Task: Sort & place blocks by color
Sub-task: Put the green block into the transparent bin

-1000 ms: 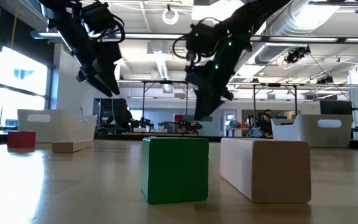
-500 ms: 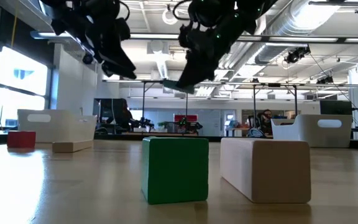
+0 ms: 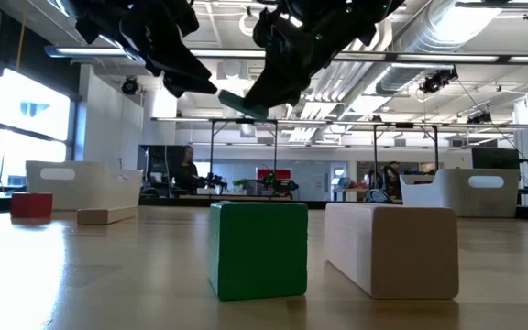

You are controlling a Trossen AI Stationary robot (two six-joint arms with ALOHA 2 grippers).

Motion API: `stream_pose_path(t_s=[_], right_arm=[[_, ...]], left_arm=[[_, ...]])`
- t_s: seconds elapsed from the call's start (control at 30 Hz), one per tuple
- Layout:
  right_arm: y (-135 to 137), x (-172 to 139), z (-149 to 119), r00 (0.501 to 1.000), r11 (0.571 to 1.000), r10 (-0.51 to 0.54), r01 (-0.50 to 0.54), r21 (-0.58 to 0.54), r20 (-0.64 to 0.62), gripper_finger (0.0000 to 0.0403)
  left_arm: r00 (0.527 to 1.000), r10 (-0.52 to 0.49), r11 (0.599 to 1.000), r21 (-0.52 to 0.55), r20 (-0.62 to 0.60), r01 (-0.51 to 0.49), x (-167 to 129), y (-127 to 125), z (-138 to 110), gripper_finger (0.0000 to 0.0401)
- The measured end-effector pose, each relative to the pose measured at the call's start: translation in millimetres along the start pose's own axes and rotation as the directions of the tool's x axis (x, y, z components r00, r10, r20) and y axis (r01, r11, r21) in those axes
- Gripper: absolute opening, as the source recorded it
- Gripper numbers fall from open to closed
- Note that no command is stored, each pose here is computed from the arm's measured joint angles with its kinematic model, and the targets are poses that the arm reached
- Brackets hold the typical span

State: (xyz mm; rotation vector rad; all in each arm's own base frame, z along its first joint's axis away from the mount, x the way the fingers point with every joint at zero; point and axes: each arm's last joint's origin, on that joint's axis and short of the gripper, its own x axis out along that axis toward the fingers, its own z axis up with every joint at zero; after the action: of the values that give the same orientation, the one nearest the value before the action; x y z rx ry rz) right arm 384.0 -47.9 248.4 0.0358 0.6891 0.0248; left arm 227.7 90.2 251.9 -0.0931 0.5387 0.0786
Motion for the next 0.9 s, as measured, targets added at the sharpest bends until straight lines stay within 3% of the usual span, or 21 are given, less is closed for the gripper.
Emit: stream_pose_path(t_s=[0.73, 0.9], right_arm=[[1, -1, 15, 0.988, 1.000, 0.005, -0.003, -0.016, 0.152, 0.0078], [1, -1, 15, 0.988, 1.000, 0.005, -0.003, -0.012, 0.152, 0.0078]], left_arm=[[0.999, 0.029, 0.999, 0.013, 0.046, -0.029, 2, -6, 6, 0.0211], [0.994, 0.097, 0.995, 0.010, 0.042, -0.098, 2, -4, 6, 0.0211]])
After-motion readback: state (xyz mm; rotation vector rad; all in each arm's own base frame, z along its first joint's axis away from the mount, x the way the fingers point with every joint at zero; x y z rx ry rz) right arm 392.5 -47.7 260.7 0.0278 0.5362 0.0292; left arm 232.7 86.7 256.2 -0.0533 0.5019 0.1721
